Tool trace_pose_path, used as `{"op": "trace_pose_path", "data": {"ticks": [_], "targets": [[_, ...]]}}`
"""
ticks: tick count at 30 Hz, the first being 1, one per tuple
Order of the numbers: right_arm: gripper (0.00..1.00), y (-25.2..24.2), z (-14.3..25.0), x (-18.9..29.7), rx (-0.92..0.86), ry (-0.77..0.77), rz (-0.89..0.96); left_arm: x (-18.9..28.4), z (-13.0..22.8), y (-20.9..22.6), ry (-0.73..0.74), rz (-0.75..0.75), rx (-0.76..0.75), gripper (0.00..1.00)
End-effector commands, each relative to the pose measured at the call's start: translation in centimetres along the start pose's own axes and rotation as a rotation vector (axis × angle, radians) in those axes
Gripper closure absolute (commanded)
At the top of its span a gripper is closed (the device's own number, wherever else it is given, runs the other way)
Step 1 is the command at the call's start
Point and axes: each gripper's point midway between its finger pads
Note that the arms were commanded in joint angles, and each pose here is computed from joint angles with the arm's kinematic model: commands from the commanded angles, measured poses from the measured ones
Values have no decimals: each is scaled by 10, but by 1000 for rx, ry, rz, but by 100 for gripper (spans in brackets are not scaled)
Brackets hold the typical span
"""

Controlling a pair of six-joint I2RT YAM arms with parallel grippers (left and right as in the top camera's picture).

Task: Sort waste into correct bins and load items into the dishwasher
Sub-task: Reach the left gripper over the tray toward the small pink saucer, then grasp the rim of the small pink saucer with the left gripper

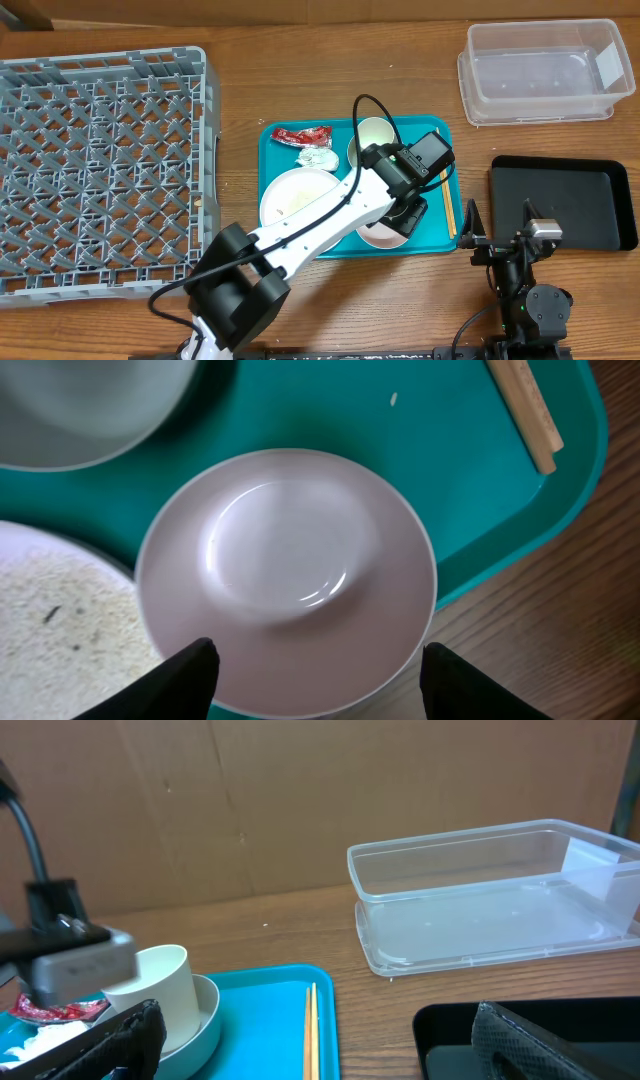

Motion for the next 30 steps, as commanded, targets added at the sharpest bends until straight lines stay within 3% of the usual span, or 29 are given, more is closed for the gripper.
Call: {"op": "trace_pose_path", "data": {"ticks": [1,14,21,27,30], "targets": [[0,-1,1,0,-4,-5,-1,-13,-4,-25,12,73,1,37],[0,-1,1,0,-4,-5,-1,-47,7,-51,87,116,-38,41],[0,-1,1,0,-4,-5,-1,-51,4,-39,68,48,-40,55],[0,-1,1,0,-4,-5,-1,-54,4,-39,65,50,-40,81],[0,-1,1,0,-4,-5,-1,-54,4,-39,65,49,-40,81]]}}
Point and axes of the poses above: each gripper's point midway between its finger pads, its own x axis back along the fingers, its own y axis along the line the jaws close on, z = x × y, and after that the axes turned 15 degrees about -x, right-handed
